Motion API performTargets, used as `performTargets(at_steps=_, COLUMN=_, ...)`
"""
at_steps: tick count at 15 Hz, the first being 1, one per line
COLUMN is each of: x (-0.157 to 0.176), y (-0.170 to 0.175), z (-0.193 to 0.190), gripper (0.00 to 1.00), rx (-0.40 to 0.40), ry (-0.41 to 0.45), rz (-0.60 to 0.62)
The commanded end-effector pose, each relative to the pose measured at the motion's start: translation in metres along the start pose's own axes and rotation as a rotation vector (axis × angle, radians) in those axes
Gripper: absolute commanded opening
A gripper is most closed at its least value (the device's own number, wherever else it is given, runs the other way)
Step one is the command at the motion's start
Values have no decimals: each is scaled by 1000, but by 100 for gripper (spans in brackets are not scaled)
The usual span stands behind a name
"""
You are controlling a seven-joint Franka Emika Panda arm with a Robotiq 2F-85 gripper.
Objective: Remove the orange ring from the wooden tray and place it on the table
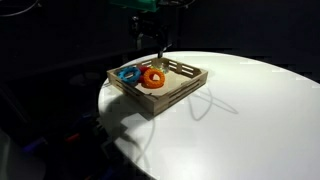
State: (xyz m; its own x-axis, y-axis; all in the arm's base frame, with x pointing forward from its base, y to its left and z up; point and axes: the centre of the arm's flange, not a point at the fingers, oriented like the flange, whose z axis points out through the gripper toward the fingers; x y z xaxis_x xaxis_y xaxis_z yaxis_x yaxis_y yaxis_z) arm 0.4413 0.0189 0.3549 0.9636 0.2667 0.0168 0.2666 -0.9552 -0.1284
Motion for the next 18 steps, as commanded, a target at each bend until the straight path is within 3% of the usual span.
performTargets(at_steps=1, x=9, y=-4, z=17, gripper=100, rx=-22, ry=1, rz=-24)
performTargets(at_steps=8, x=22, y=-10, z=52, gripper=100, rx=-34, ry=-19, rz=-23)
performTargets(at_steps=15, x=30, y=-11, z=74, gripper=100, rx=-51, ry=-8, rz=91)
performTargets(at_steps=16, x=31, y=-11, z=76, gripper=76, rx=-53, ry=-7, rz=101)
performTargets(at_steps=17, x=31, y=-11, z=78, gripper=75, rx=-55, ry=-5, rz=108)
performTargets(at_steps=18, x=32, y=-11, z=79, gripper=66, rx=-57, ry=-5, rz=112)
